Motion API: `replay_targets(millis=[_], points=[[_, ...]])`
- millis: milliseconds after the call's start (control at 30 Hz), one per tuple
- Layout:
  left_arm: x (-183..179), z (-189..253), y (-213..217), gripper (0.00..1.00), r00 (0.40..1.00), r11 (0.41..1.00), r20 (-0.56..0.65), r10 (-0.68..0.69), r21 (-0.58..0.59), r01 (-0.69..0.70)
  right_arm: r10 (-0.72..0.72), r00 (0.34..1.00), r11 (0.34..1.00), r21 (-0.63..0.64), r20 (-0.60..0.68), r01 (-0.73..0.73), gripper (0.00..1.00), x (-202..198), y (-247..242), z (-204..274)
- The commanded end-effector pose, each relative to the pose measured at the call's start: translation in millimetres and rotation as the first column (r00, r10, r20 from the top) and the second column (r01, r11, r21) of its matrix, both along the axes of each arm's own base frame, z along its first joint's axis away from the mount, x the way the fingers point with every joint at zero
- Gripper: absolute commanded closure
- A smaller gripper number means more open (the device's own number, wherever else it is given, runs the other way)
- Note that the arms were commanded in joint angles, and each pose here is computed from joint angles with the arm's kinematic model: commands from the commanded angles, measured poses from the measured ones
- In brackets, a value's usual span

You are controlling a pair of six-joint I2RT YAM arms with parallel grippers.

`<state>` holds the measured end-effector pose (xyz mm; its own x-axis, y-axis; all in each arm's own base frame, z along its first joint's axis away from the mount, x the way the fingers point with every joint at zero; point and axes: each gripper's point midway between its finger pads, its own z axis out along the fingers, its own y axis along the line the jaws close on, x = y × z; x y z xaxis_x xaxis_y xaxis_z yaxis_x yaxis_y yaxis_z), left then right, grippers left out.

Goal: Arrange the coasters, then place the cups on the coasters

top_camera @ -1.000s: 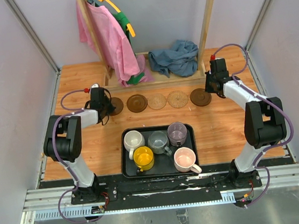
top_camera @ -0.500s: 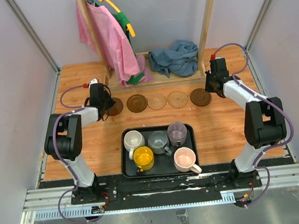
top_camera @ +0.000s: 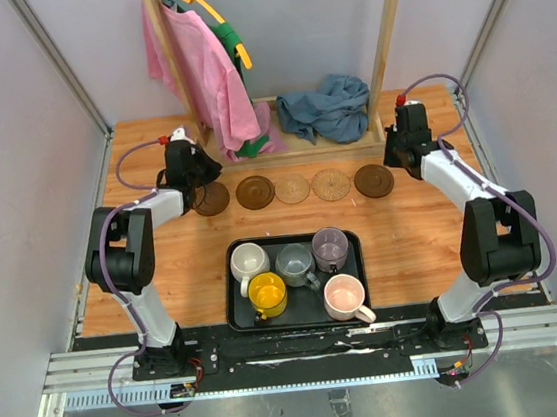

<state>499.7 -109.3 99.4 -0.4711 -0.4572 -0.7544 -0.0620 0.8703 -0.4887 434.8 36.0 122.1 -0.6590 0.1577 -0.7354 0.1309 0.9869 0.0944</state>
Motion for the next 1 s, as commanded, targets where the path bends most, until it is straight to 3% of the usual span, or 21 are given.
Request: replay_targets(millis=[0,433,967], points=[[-14.3,-2.5,-33.6,1.00,0.985,0.985,0.013,-0.172,-0.029,0.172,-0.019,1.000,1.000,0.023,0.013,0.019,0.99,-7.2,-3.7,8.2],[-34.9,-40.3,-92.1,1.00,0.935,0.939,-0.090,-0.343,-0.037,0.341,-0.025,1.000,0.999,0.026,0.010,0.024,0.99,-19.1,-5.0,8.2],[-47.9,-71.3,-100.3,1.00,0.916,0.933,-0.183,-0.357,-0.030,0.357,-0.018,1.000,0.999,0.037,0.000,0.018,0.99,-20.0,-2.6,3.5]])
